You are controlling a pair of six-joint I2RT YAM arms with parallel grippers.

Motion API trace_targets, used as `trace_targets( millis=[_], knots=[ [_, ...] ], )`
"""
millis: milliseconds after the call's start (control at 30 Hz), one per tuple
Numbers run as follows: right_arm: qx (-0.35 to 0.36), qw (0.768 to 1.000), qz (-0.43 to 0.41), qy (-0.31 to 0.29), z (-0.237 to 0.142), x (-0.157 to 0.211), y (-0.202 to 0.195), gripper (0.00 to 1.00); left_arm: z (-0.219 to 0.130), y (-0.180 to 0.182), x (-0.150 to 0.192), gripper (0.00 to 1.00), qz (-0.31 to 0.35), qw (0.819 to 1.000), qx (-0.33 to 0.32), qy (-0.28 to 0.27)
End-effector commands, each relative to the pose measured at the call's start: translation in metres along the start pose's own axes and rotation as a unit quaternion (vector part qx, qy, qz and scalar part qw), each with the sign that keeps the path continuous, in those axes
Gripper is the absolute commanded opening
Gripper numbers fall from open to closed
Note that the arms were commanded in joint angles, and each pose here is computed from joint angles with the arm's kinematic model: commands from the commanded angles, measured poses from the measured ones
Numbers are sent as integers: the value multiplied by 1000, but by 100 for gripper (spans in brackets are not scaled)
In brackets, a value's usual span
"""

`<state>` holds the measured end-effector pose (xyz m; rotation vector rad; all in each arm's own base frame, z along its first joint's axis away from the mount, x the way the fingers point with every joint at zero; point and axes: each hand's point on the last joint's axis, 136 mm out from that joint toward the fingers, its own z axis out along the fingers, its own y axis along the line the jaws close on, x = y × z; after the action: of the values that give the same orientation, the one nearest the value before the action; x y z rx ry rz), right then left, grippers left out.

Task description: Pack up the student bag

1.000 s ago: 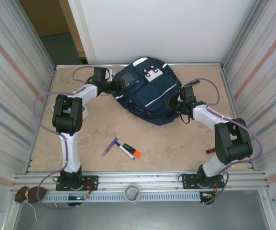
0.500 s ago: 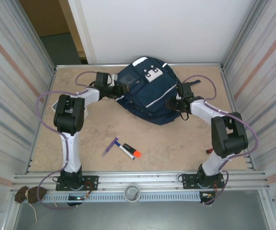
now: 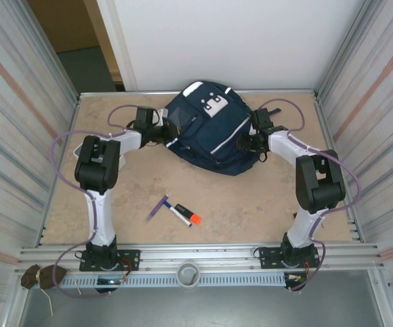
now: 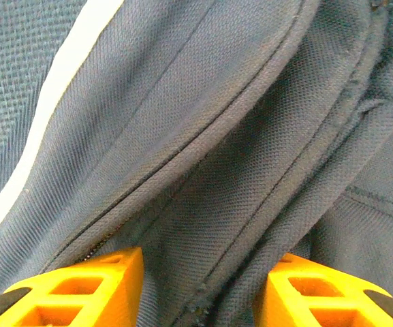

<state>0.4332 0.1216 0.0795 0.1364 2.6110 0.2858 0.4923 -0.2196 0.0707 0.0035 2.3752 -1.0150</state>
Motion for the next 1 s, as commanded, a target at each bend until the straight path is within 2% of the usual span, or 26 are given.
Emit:
trace_targets(
  millis=[0, 133, 233, 367, 467, 567, 700, 967],
  knots=[
    [-13, 1000, -14, -11, 9, -26, 13, 44, -19, -17, 45, 0, -5, 999, 14, 32],
    [-43, 999, -21, -3, 26, -50, 44, 46, -34, -21, 63, 0, -39, 999, 17, 12],
    [-35, 999, -36, -9, 27, -70, 60, 48, -38, -30, 78, 0, -60, 998, 30, -1],
    [9, 998, -41, -39, 1, -94, 53, 58, -38, -38, 91, 0, -97, 994, 39, -12],
    [37, 996, -49, -57, -32, -94, 45, 67, -36, -46, 97, 0, -116, 992, 46, -16],
    [18, 996, -59, -66, -60, -71, 56, 72, -35, -49, 102, 0, -133, 991, 32, -14],
    [-33, 995, -73, -52, -79, -15, 95, 75, -40, -49, 105, 0, -134, 990, 18, -27],
    [-62, 996, -58, -41, -70, 70, 157, 67, -45, -46, 106, 0, -140, 989, 4, -40]
  ],
)
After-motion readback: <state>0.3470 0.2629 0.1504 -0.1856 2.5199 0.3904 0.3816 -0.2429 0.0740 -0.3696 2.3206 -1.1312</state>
